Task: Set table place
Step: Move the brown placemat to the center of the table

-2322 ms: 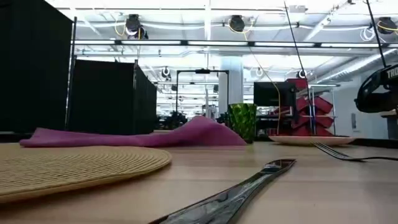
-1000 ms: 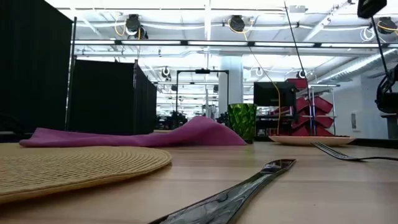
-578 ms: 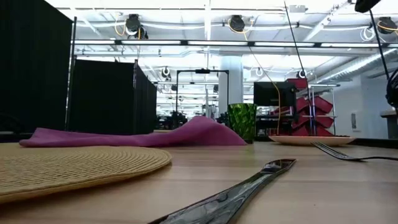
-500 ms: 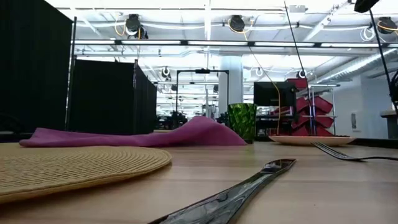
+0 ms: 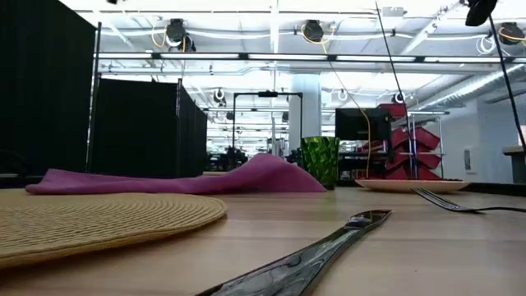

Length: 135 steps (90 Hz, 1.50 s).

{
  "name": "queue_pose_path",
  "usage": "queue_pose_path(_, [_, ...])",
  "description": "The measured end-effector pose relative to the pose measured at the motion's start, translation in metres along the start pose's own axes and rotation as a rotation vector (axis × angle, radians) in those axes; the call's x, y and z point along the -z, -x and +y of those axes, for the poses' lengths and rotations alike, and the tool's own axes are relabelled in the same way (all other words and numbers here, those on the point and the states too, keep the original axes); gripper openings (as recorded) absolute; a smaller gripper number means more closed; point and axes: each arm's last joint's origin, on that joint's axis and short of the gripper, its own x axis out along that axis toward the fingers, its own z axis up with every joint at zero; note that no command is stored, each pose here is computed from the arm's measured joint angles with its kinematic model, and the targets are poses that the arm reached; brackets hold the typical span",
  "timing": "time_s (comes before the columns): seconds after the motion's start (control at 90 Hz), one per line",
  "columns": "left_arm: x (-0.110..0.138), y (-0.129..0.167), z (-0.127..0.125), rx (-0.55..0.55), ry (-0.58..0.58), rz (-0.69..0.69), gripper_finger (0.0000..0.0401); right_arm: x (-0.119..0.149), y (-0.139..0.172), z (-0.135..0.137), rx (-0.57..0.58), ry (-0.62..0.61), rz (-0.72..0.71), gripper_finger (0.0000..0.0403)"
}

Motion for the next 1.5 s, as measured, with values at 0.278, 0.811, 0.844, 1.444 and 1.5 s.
queue_pose_path(0.278, [0.010, -0.014, -0.019, 0.338, 0.019, 0.027, 0.0373, -0.005, -0.023, 0.011, 0.070, 0.119, 0.085, 0.0226])
queue_pose_path(0.811, [0.024, -0.088, -0.006, -0.059, -0.303, 0.525, 0.0373, -0.006, -0.084, 0.017, 0.257, 0.284, 0.451, 0.0226])
queue_pose_path(0.844, [0.030, -0.091, -0.003, -0.075, -0.317, 0.563, 0.0373, -0.002, -0.086, 0.015, 0.259, 0.272, 0.479, 0.0226])
queue_pose_path(1.444, [0.106, -0.059, 0.021, -0.225, -0.195, 0.689, 0.0266, 0.101, -0.144, -0.022, 0.208, 0.101, 0.907, 0.0226])
queue_pose_path(1.5, [0.111, -0.055, 0.023, -0.225, -0.164, 0.636, 0.0265, 0.107, -0.146, -0.022, 0.223, 0.082, 0.923, 0.0226])
